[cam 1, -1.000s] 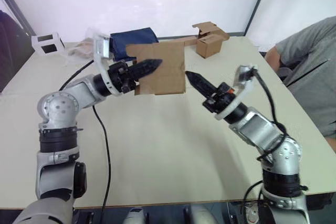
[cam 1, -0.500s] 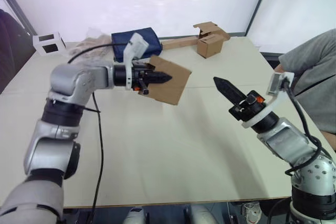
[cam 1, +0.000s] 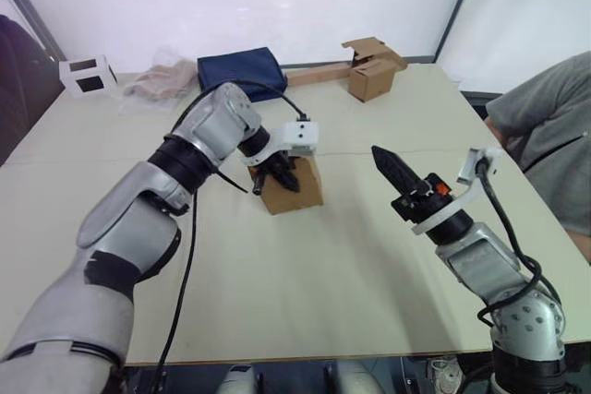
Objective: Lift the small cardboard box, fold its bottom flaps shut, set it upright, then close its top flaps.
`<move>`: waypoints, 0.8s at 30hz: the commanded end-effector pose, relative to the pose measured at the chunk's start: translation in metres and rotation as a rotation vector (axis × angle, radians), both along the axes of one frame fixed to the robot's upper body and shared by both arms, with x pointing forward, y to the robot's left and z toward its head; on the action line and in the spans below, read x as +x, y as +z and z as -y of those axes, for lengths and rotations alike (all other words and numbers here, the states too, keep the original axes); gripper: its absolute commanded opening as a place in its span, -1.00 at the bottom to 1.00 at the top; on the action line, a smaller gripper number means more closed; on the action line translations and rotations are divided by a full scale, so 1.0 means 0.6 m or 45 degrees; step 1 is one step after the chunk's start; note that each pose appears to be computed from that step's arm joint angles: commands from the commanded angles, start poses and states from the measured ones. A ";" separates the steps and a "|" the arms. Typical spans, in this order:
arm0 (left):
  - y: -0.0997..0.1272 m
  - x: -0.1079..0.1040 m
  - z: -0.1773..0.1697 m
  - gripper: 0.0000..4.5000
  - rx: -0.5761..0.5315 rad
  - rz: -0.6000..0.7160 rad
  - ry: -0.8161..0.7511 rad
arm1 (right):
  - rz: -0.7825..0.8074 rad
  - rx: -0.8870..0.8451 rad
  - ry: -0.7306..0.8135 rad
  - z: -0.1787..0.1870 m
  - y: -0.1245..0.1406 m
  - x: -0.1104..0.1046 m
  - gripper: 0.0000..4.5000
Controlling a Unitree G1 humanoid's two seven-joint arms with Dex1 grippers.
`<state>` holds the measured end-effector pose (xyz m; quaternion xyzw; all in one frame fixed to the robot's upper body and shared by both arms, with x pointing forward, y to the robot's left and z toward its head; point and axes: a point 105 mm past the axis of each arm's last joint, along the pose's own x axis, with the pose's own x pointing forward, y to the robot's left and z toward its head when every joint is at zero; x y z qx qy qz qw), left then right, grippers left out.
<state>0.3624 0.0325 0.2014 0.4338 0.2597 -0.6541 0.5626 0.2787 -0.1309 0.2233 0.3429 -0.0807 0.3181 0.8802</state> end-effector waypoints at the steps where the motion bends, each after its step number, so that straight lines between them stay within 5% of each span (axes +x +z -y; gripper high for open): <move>1: 0.011 -0.013 0.017 -0.88 0.070 0.032 -0.109 | 0.080 -0.007 -0.022 -0.005 0.019 -0.017 -1.00; 9: 0.037 -0.029 0.040 0.31 0.039 0.042 -0.163 | 0.078 -0.022 -0.031 -0.003 0.019 -0.012 -1.00; 13: 0.079 -0.029 0.040 0.94 -0.059 0.055 -0.132 | 0.079 -0.029 -0.027 -0.003 0.019 -0.007 -1.00; 17: 0.131 -0.036 0.022 0.98 -0.237 0.023 -0.097 | 0.058 -0.088 0.028 -0.019 0.012 -0.003 -1.00; 22: 0.129 -0.043 -0.030 0.98 -0.357 -0.061 -0.022 | 0.079 -0.197 0.021 -0.021 0.012 0.010 -1.00; 24: 0.129 -0.038 -0.052 0.76 -0.443 -0.067 0.025 | 0.090 -0.254 0.005 -0.020 0.012 0.023 -1.00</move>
